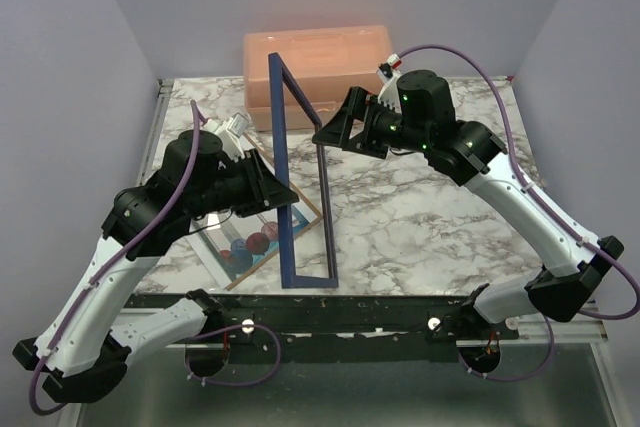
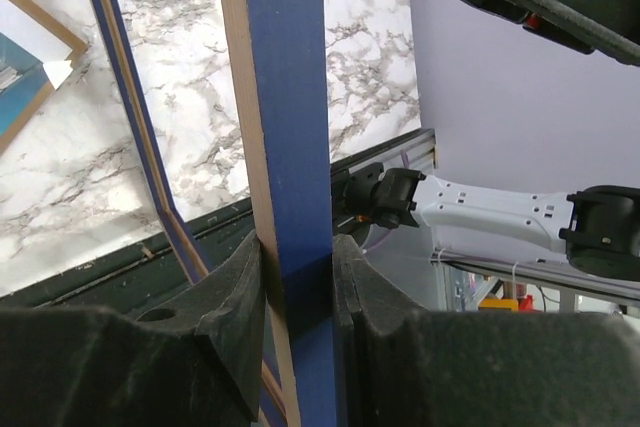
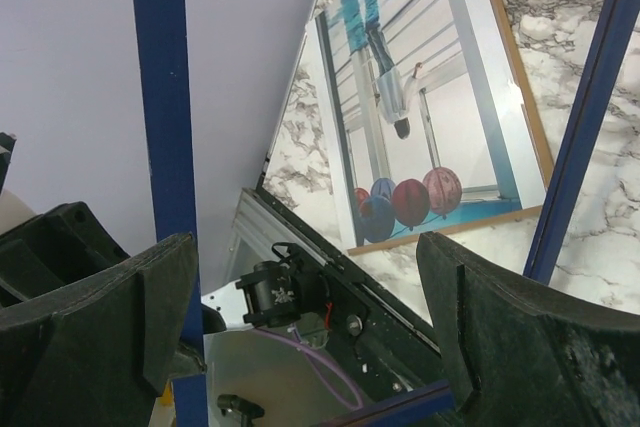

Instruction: Put the photo into the frame

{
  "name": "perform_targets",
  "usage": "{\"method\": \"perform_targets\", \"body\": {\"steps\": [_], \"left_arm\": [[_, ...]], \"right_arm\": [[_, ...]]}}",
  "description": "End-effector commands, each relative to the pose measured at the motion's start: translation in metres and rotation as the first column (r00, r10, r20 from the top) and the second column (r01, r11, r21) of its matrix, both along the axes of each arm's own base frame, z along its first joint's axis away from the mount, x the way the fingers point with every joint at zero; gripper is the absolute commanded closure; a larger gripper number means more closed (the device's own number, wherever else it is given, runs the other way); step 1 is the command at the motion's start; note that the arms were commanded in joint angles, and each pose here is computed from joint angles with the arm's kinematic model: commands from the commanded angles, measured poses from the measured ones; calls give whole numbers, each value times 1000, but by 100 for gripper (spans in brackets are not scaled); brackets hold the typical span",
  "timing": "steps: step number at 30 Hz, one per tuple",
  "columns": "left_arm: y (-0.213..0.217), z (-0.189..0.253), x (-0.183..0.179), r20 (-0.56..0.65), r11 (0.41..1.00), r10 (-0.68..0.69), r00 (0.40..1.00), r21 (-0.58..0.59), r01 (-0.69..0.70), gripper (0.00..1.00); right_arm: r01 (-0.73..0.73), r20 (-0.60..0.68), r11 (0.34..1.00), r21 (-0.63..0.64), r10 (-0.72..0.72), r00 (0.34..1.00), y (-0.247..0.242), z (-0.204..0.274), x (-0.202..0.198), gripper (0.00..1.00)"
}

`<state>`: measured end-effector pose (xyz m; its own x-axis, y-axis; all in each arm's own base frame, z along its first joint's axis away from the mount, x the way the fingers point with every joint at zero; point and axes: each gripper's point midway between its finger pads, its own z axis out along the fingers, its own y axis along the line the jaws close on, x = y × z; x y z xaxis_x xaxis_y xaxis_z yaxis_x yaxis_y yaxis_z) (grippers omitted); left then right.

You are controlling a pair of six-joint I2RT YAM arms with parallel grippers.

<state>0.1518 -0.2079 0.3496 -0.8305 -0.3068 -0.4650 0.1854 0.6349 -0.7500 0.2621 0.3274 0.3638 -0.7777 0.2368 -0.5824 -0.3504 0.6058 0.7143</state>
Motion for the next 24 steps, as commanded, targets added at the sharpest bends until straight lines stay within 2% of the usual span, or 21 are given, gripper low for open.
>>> {"method": "perform_targets", "body": {"steps": [1,5,11,17,24], "left_arm": [[7,19,-8,64,1000,-2,998,4,1,100],[8,31,-13,94,999,-7,996,-34,10,100],[5,21,-7,72,1000,3,997,-10,-3,100],[1,2,4,25,997,26,999,76,-28,100],[-3,-9,13,1,991,46,999,125,-46,93]], "right_arm": [[-19,-22,1000,-8,19,1000,1,-5,-2,0],[-19,-27,1000,-13,19,999,0,-8,-2,0],[-22,-35,1000,-19,21,999,1,-15,-1,0],[-19,-43,999,-26,18,999,1,-20,-1,0],[-14,-49,999,-32,13,999,-1,-24,0,0]]}}
